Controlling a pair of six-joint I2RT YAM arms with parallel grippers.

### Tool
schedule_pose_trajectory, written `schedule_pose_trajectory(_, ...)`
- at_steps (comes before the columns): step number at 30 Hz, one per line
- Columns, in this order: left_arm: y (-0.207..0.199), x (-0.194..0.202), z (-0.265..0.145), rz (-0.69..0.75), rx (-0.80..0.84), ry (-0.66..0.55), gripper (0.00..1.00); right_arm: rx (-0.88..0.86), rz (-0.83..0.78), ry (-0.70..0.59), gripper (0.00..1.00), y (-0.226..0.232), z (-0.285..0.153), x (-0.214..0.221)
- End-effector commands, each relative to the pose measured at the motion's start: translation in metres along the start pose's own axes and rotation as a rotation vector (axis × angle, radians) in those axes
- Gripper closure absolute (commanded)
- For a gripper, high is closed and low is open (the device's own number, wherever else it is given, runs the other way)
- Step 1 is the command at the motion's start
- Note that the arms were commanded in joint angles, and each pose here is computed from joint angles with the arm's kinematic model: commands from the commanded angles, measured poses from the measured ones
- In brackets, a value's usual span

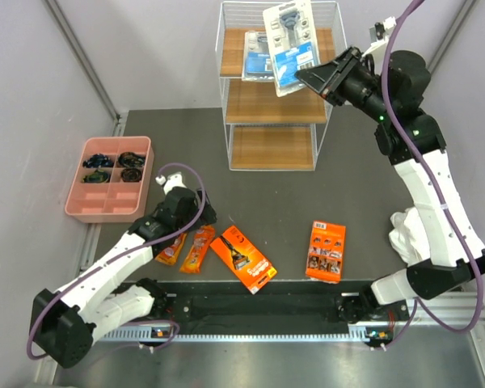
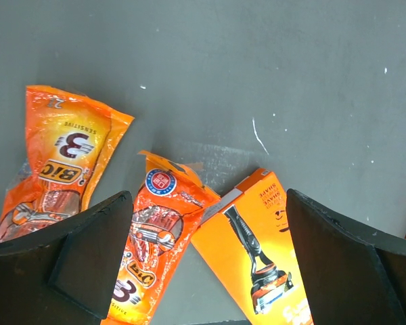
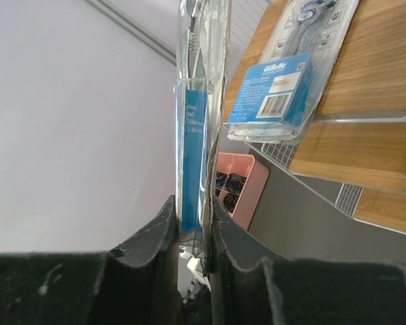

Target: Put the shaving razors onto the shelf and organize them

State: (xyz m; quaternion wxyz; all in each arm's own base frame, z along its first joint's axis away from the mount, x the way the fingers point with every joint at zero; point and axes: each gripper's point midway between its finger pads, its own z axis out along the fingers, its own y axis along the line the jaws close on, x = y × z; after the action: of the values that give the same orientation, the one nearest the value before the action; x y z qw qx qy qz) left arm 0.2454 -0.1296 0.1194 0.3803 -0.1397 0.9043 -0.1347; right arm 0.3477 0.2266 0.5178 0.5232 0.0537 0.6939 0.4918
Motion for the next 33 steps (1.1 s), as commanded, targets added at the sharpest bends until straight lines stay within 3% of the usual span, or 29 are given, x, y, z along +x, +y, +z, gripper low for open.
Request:
schedule_pose_trajectory(1,-0.012,-0.006,0.001,0.007,0.055,-0.018,0.01,-0.065,0.004,-0.039,1.00,0.017,0.000,-0.014)
schedule_pose_trajectory(19,-0.013,0.001,0.003,0.015,0.066,0.008,0.01,0.063,0.090,-0.048,1.00,-0.032,0.026,-0.027)
schedule_pose_trajectory(33,-0.021,0.010,0.007,0.009,0.110,0.052,0.01,0.067,0.132,-0.079,1.00,-0.044,0.033,-0.041)
